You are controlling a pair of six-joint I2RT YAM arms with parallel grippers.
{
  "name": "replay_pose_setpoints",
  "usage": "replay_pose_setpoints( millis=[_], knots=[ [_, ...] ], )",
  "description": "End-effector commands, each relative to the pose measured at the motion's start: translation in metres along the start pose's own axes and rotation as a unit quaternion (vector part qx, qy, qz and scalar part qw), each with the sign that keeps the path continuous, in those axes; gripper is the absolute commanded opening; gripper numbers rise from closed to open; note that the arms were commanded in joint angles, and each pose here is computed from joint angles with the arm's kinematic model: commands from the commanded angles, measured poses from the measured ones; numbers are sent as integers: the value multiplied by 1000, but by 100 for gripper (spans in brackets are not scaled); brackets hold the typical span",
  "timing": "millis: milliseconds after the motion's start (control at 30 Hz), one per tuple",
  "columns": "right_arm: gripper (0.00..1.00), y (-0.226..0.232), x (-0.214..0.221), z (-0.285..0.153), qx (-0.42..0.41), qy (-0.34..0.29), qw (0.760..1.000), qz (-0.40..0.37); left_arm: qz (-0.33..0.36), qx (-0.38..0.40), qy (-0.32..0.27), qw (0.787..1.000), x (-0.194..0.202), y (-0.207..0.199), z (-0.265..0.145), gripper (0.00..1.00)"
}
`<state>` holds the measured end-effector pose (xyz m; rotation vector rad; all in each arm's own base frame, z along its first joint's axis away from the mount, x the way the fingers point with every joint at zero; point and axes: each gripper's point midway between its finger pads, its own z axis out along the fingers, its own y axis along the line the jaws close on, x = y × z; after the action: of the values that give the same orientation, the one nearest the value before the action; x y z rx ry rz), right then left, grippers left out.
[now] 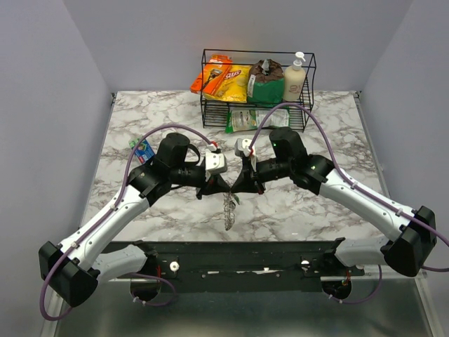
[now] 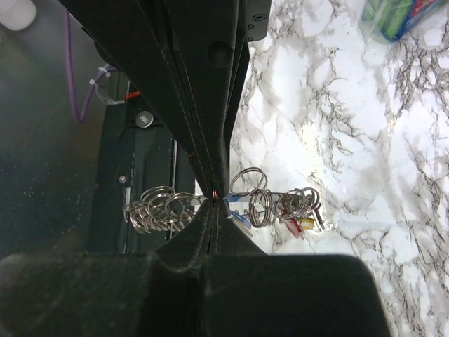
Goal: Put the keys on the keyring
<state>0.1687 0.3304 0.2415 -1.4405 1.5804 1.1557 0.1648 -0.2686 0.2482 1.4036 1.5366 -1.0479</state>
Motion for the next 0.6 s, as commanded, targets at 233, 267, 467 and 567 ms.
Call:
replay_pose_setpoints(
  millis=[233, 267, 467, 567],
  knots=[
    [20, 13, -17, -3, -21, -34, 999, -26, 8, -56, -74, 996, -21, 9, -3, 0],
    [28, 12, -18, -4, -15, -37, 999, -26, 20, -67, -92, 993, -28, 12, -5, 0],
    [61, 12, -39, -14, 11, -69, 997, -42, 19, -137, -151, 979, -36, 24, -17, 0],
    [66, 6, -49, -18, 31, -79, 995, -44, 19, -148, -193, 970, -44, 22, -22, 0]
  ],
)
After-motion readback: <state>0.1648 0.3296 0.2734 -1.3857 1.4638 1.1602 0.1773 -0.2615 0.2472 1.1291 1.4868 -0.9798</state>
